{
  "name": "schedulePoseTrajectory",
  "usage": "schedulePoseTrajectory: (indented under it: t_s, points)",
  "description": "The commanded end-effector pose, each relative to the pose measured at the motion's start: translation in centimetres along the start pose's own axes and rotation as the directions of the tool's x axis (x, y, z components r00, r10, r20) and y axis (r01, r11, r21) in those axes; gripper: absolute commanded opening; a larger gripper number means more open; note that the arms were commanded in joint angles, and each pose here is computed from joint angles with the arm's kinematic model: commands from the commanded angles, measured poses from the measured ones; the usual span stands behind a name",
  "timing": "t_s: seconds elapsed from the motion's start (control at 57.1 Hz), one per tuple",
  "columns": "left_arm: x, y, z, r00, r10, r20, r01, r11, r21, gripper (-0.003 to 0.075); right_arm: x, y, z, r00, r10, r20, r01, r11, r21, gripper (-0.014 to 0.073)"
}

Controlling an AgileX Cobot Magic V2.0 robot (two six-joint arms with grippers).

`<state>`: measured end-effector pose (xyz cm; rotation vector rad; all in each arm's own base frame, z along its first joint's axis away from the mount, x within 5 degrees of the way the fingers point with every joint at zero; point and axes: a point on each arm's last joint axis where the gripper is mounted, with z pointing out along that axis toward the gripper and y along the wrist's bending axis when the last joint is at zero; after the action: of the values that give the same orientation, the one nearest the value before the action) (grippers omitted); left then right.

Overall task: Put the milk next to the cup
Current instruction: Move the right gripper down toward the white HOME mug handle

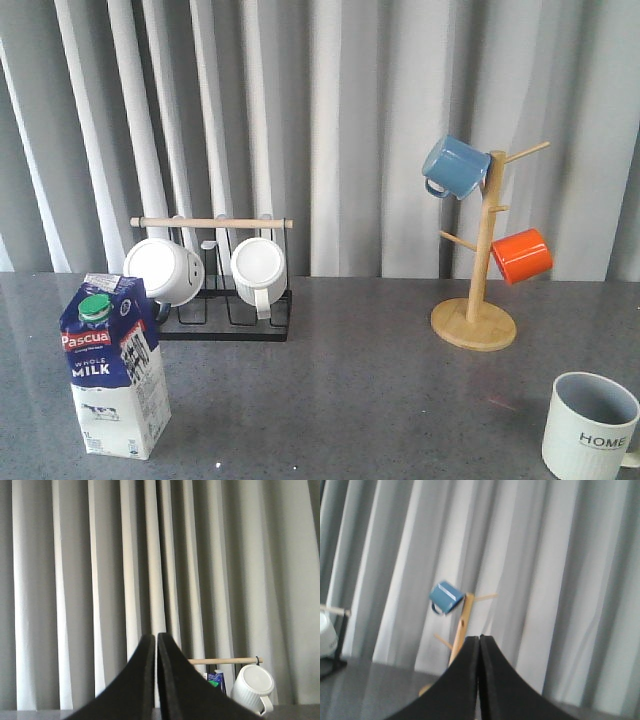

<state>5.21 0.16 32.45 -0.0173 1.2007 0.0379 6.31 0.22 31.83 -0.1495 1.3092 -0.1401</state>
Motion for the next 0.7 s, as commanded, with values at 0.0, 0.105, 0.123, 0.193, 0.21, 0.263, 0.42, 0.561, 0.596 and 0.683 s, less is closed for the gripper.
schedulePoseTrajectory:
  t_s: [0.0, 0.105, 0.123, 0.193, 0.21, 0.263, 0.42, 0.561, 0.596, 0.683]
  points:
    - [-2.8, 0.1, 4.0, 0.998, -0.049, -0.051, 0.048, 0.999, -0.011, -0.0006, -1.6, -0.6, 4.0, 0.981, -0.042, -0.191, 0.039, 0.999, -0.019, -0.0008]
    - [-4.6, 0.2, 7.8, 0.984, -0.119, -0.129, 0.117, 0.993, -0.025, -0.0006, -2.2, -0.8, 7.6, 0.942, 0.020, -0.334, -0.029, 0.999, -0.023, -0.0008]
    - [-4.8, 0.2, 8.3, 0.982, -0.125, -0.144, 0.122, 0.992, -0.027, -0.0006, -2.2, -0.8, 8.2, 0.937, 0.022, -0.348, -0.032, 0.999, -0.024, -0.0008]
    - [-5.1, 0.2, 9.6, 0.969, -0.130, -0.210, 0.126, 0.991, -0.034, -0.0006, -2.0, -0.8, 9.6, 0.921, 0.055, -0.386, -0.067, 0.998, -0.019, -0.0008]
    - [-5.1, 0.2, 9.7, 0.967, -0.130, -0.221, 0.125, 0.991, -0.035, -0.0006, -2.0, -0.8, 9.7, 0.920, 0.064, -0.386, -0.077, 0.997, -0.017, -0.0008]
    - [-4.9, 0.1, 10.0, 0.956, -0.131, -0.263, 0.126, 0.991, -0.036, -0.0006, -1.7, -0.7, 10.2, 0.914, 0.098, -0.395, -0.110, 0.994, -0.008, -0.0008]
    - [-4.6, -0.1, 10.0, 0.952, -0.116, -0.282, 0.116, 0.993, -0.017, -0.0006, -1.6, -0.7, 10.3, 0.910, 0.110, -0.400, -0.122, 0.993, -0.006, -0.0008]
    - [-4.3, -0.2, 10.2, 0.947, -0.116, -0.299, 0.117, 0.993, -0.016, 0.0001, -1.6, -0.7, 10.3, 0.912, 0.096, -0.400, -0.109, 0.994, -0.009, -0.0003]
    - [-4.2, -0.2, 10.4, 0.945, -0.116, -0.305, 0.116, 0.993, -0.017, 0.0008, -1.6, -0.7, 10.3, 0.912, 0.096, -0.400, -0.109, 0.994, -0.009, 0.0002]
    - [-3.8, -0.2, 10.7, 0.940, -0.104, -0.324, 0.104, 0.994, -0.015, 0.0052, -1.6, -0.7, 10.3, 0.912, 0.102, -0.398, -0.114, 0.993, -0.007, 0.0043]
